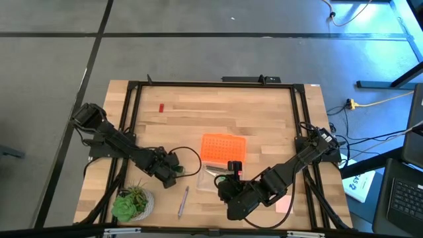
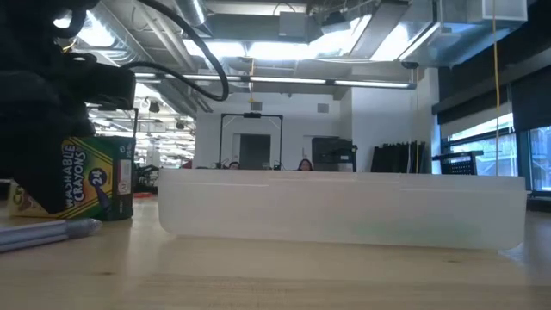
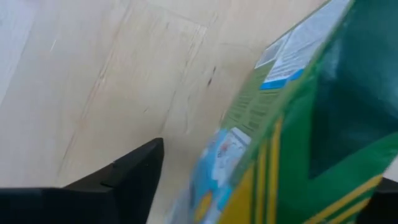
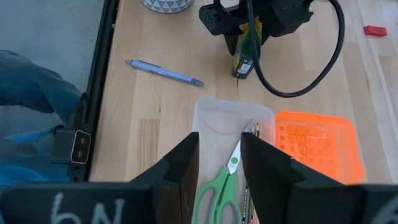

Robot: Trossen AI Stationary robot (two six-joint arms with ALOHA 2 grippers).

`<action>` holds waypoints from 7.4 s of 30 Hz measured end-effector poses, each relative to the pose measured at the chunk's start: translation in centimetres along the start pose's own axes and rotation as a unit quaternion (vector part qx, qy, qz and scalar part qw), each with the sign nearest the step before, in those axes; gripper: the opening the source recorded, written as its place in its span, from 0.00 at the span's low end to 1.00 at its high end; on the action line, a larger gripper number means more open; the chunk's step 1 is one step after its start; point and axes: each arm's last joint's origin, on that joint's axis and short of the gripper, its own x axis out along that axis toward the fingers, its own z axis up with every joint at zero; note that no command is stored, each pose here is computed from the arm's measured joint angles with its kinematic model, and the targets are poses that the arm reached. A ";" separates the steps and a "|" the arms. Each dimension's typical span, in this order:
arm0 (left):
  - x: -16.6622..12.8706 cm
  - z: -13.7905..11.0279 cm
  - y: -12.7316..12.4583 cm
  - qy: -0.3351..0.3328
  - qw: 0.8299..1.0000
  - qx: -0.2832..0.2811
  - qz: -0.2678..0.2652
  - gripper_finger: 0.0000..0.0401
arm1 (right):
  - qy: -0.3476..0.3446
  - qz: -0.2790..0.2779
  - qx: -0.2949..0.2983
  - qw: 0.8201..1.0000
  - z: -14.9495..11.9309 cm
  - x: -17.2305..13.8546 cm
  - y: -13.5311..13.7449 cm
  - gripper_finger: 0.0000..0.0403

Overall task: Pack school essentials
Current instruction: Put the yellow crayon box into the orange supply box, then put the gray pen into the orange supply box

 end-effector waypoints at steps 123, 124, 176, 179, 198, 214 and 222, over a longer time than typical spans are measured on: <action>3.2 13.0 -7.2 -0.093 0.952 0.140 -0.255 0.59 | -0.011 -0.010 0.006 1.000 -0.7 -1.6 1.0 0.30; 3.2 13.1 -7.1 -0.095 0.953 0.139 -0.252 0.61 | -0.011 -0.010 0.006 1.000 -0.6 -1.6 1.0 0.30; -11.0 6.0 -4.4 -0.095 0.978 0.128 -0.133 0.64 | -0.026 -0.002 0.015 1.000 -0.3 -1.6 1.2 0.30; -11.3 5.2 -4.8 -0.092 0.978 0.125 -0.136 0.64 | -0.027 -0.002 0.016 1.000 -0.3 -1.6 1.2 0.30; -11.9 2.7 -5.6 -0.070 0.986 0.074 -0.129 0.64 | 0.017 0.086 0.075 0.993 -0.4 -1.6 1.7 0.30; -12.3 2.5 -6.4 -0.086 0.982 0.039 -0.161 0.64 | 0.112 0.069 0.191 0.973 -5.5 -5.4 6.2 0.30; -11.3 1.7 -8.5 -0.075 0.977 0.008 -0.198 0.64 | 0.085 0.057 0.176 0.979 -6.4 -6.4 7.3 0.30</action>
